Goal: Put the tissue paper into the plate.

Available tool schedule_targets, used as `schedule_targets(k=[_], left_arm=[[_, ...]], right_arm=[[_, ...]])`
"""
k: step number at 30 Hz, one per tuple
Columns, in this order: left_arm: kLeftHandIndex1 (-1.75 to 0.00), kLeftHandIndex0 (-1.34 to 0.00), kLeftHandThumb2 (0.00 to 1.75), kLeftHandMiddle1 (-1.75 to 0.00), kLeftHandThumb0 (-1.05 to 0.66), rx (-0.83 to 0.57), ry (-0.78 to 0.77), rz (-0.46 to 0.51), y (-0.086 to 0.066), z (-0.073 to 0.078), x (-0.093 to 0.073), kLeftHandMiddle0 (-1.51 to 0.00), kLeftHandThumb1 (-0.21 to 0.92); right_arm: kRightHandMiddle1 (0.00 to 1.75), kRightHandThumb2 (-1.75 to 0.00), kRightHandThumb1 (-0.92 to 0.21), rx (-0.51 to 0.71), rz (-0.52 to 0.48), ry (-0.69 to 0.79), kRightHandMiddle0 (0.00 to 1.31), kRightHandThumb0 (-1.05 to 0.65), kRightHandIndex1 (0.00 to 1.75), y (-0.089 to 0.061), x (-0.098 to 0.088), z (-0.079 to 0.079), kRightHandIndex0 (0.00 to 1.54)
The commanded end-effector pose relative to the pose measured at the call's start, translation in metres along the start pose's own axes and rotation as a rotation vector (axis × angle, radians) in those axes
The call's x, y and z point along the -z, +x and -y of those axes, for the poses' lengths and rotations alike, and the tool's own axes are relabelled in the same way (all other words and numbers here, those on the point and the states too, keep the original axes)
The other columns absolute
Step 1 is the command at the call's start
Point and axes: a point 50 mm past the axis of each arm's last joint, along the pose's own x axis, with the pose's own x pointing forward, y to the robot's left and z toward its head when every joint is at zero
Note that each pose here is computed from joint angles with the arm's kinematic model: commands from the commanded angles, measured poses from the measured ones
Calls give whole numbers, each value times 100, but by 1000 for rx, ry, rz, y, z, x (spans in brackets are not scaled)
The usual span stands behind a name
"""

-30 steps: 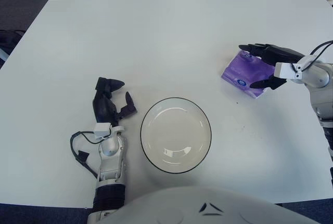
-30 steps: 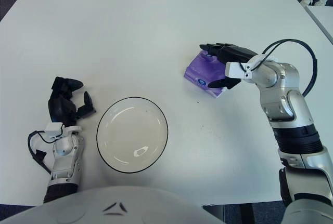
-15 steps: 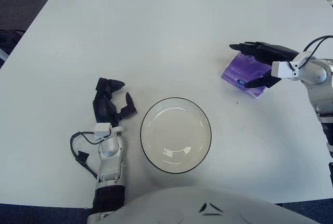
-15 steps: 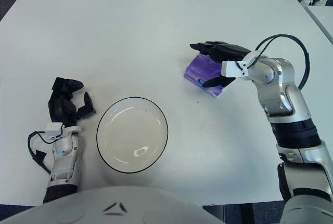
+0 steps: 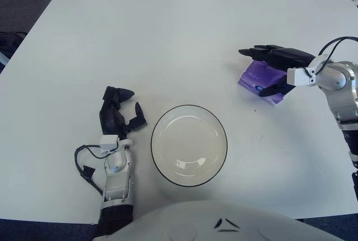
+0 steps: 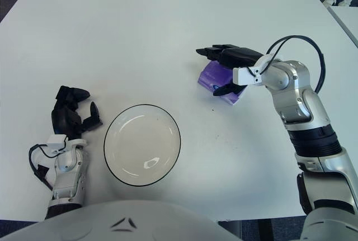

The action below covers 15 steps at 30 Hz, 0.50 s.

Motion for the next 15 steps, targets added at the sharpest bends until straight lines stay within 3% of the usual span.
schedule_targets(k=[1, 15], left_arm=[[-175, -47, 139, -170, -1, -18, 38, -119, -13, -9, 18, -64, 26], [-175, -46, 136, -165, -1, -17, 3, -105, -16, -12, 13, -66, 27]], right_arm=[[0, -52, -53, 6, 8, -6, 0, -100, 0, 2, -2, -1, 0], [0, -55, -54, 9, -4, -21, 0, -103, 0, 10, -4, -13, 0]])
